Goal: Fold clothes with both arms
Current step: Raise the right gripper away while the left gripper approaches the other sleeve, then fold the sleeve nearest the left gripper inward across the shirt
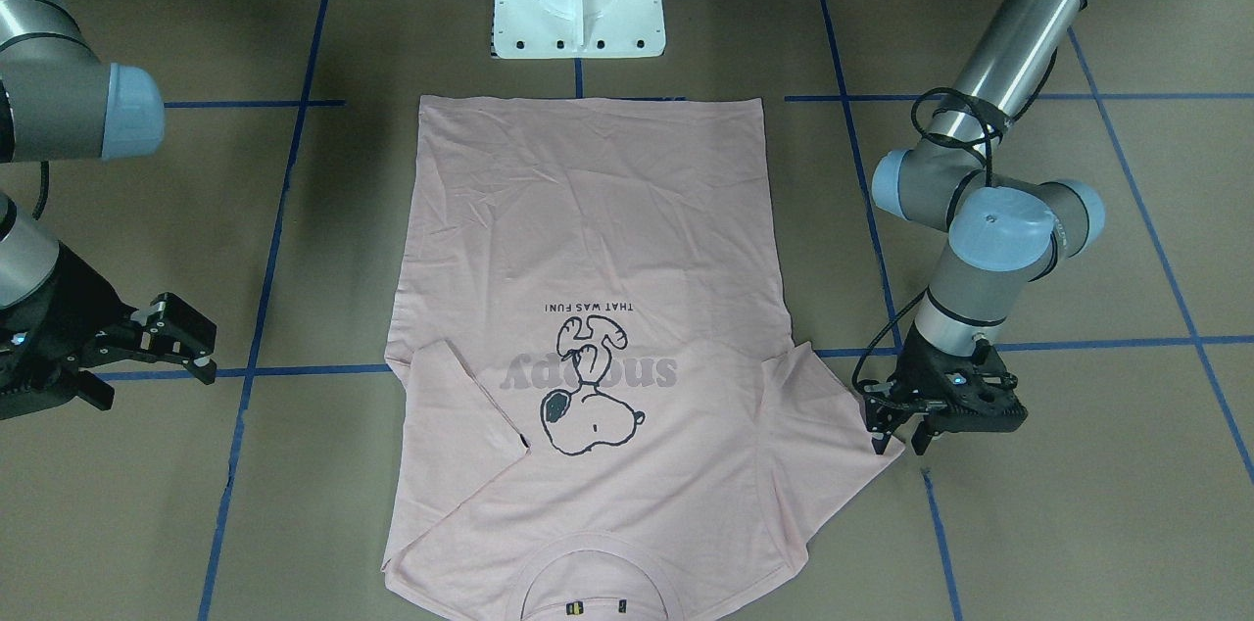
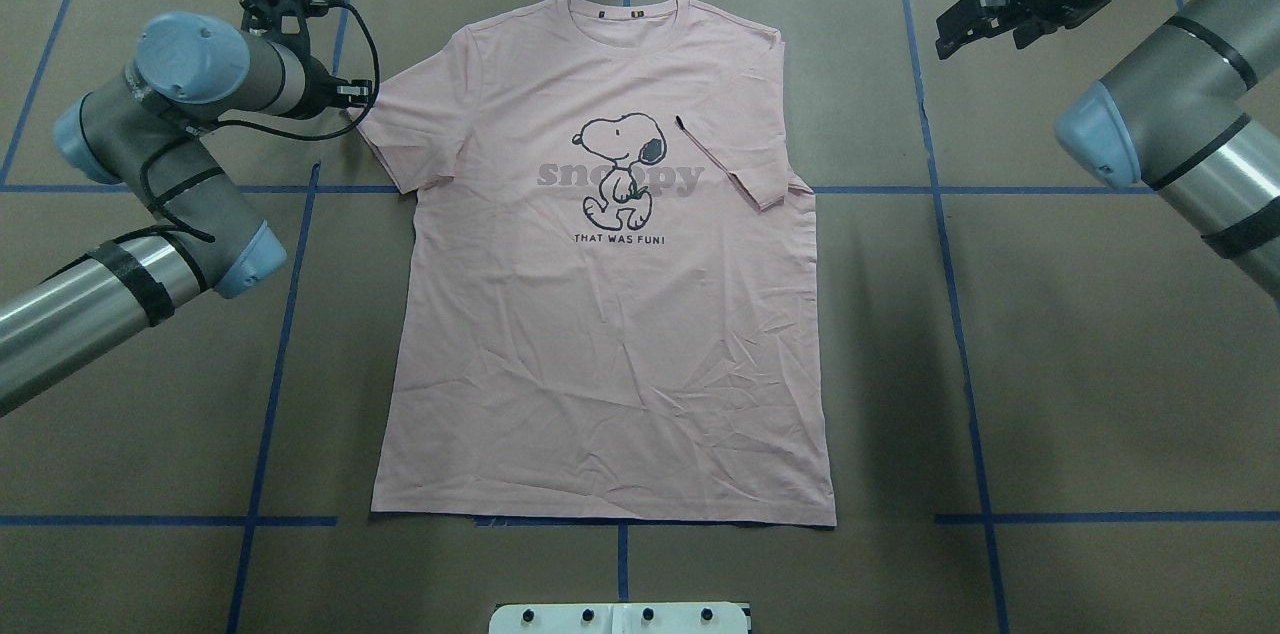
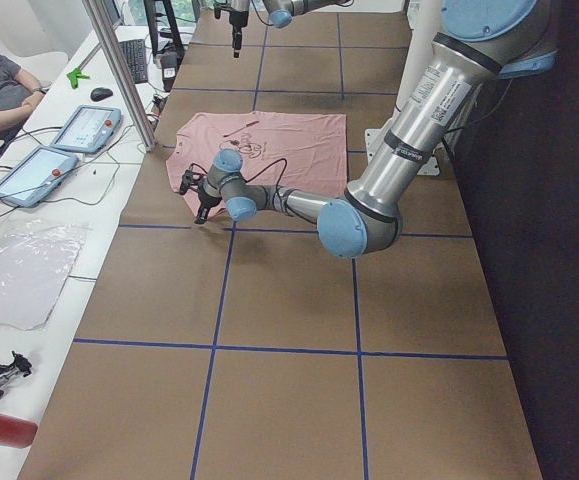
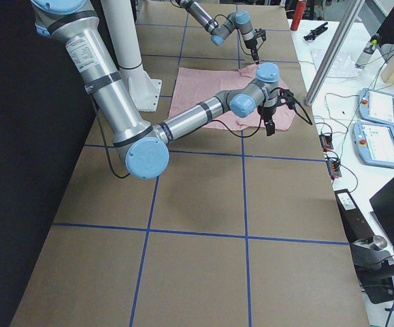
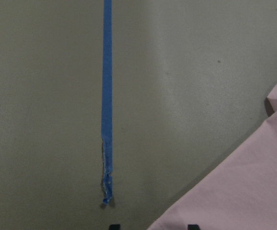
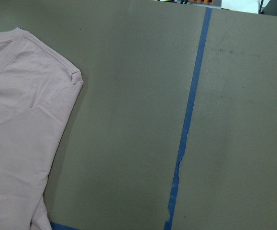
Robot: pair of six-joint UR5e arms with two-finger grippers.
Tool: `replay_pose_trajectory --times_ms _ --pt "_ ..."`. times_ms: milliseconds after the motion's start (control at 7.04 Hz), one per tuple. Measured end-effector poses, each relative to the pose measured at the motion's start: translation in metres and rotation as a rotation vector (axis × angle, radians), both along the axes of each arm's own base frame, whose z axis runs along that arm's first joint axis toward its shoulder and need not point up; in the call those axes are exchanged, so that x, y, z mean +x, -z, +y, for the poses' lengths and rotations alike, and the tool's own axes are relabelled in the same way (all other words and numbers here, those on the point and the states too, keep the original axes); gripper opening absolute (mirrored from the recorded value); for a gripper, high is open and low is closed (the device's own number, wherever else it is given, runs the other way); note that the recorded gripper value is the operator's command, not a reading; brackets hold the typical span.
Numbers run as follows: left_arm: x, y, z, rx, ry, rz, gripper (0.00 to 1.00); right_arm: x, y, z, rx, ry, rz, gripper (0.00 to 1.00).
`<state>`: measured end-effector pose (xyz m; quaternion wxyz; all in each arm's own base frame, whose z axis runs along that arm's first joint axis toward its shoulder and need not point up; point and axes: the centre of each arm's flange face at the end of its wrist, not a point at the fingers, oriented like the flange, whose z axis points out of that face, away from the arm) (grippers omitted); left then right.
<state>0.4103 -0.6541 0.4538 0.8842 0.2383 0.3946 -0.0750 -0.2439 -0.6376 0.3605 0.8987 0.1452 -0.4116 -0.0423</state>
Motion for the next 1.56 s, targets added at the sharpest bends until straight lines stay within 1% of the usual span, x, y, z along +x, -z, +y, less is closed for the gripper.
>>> replay_pose_trajectory --times_ms 142,284,426,569,995,1137,1421,1563 --pt "0.0 0.0 0.0 0.001 0.0 0.0 0.29 0.0 0.0 0.0 0.0 0.0 0.0 1.0" --pt "0.002 0.001 0.001 0.001 -0.002 0.0 0.23 0.0 -0.001 0.0 -0.001 0.0 0.0 1.0" --pt "0.004 0.001 0.002 0.002 -0.006 0.001 0.14 0.0 -0.001 0.001 -0.001 0.0 0.001 1.0" --pt "0.006 0.001 0.003 0.003 -0.009 0.001 0.0 0.0 -0.002 0.001 -0.002 0.0 0.001 1.0" --pt "0.008 0.005 0.006 0.011 -0.015 0.005 0.0 0.0 -0.002 0.001 -0.002 0.0 0.001 1.0" --pt "0.007 0.013 0.007 0.021 -0.018 0.012 0.0 0.0 -0.001 0.001 -0.002 -0.001 0.0 1.0" --pt "0.009 0.048 0.007 0.027 -0.023 0.023 0.0 0.0 -0.001 0.001 -0.003 -0.001 -0.001 1.0" --pt "0.016 0.082 0.0 -0.001 -0.019 0.01 0.0 0.0 -0.001 0.001 -0.003 -0.001 -0.001 1.0"
